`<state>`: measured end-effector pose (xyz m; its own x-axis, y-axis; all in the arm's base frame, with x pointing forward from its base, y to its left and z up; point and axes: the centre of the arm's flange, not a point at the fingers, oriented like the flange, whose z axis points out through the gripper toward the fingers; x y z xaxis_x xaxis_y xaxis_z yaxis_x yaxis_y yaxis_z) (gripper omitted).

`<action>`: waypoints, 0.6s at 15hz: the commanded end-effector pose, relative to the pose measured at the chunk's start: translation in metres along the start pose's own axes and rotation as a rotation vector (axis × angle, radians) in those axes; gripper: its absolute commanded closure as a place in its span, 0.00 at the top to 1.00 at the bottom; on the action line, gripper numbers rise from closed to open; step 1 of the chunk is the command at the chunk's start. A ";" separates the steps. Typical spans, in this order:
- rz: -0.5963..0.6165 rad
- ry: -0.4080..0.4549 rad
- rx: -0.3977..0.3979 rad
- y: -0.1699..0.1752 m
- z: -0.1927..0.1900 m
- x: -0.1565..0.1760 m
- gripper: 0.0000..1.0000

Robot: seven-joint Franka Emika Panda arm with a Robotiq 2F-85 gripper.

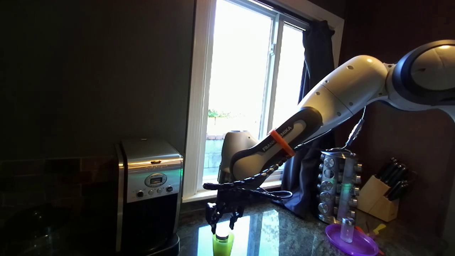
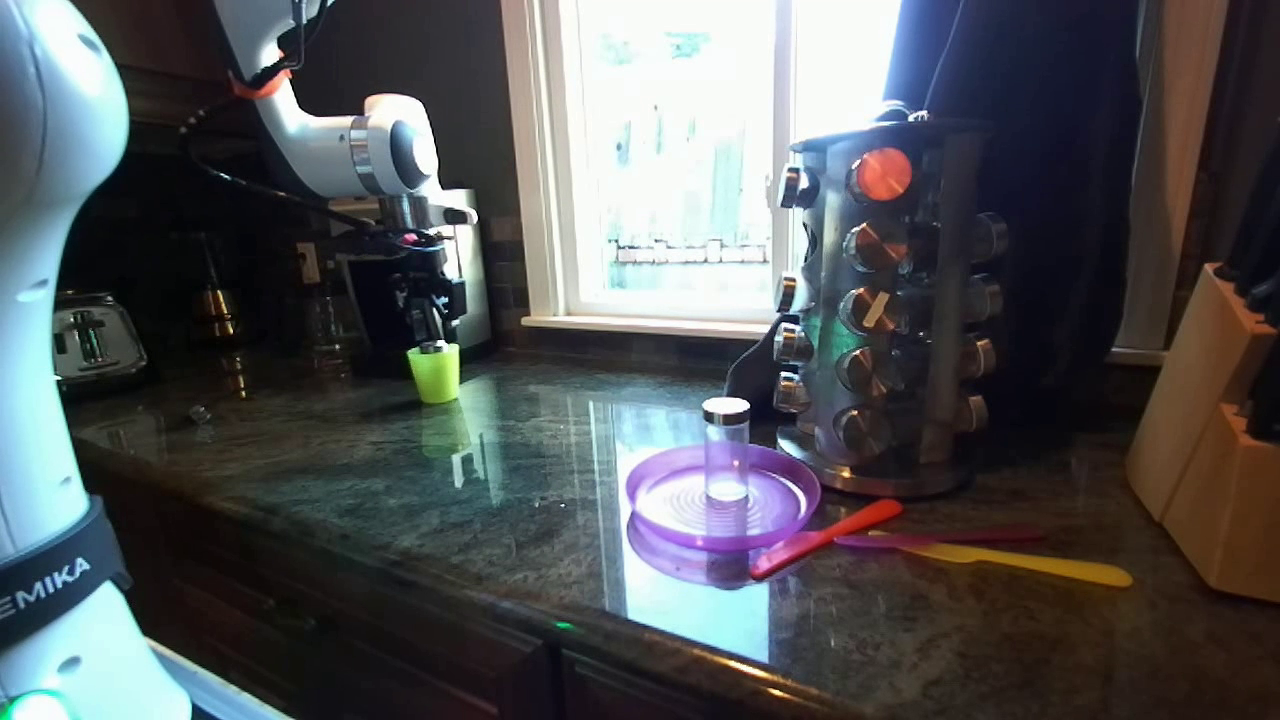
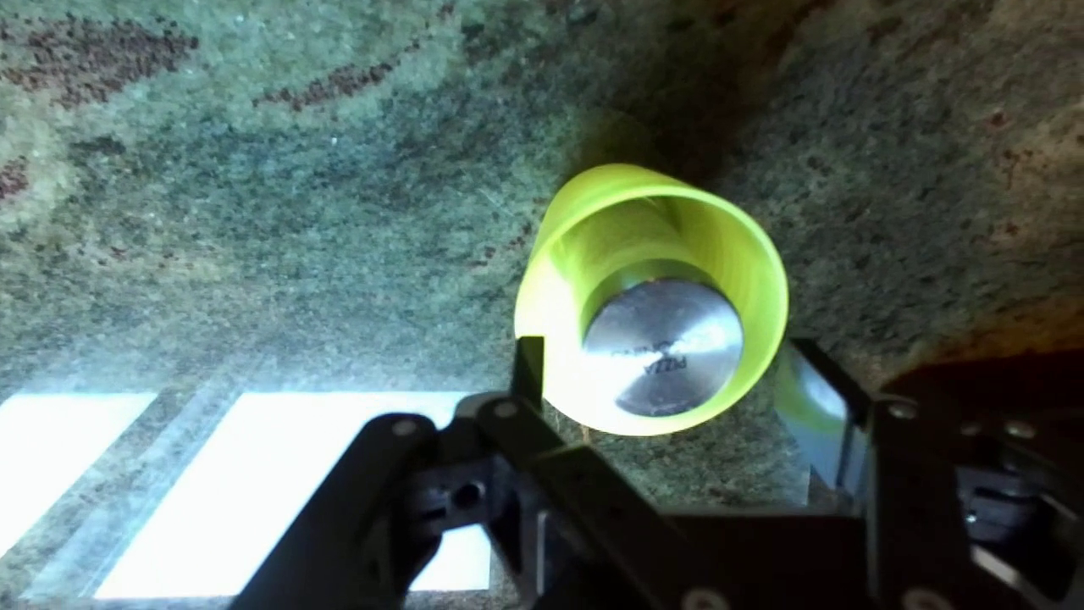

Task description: Take the spice bottle out of the green cup

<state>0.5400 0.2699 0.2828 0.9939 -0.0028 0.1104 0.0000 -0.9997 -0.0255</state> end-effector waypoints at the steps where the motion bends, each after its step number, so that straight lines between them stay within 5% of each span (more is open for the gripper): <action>1: -0.011 0.019 0.013 -0.001 0.011 -0.001 0.77; 9: -0.017 0.004 0.009 0.000 0.022 0.001 0.72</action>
<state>0.5426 0.2677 0.2713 0.9943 -0.0012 0.1063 0.0016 -0.9997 -0.0262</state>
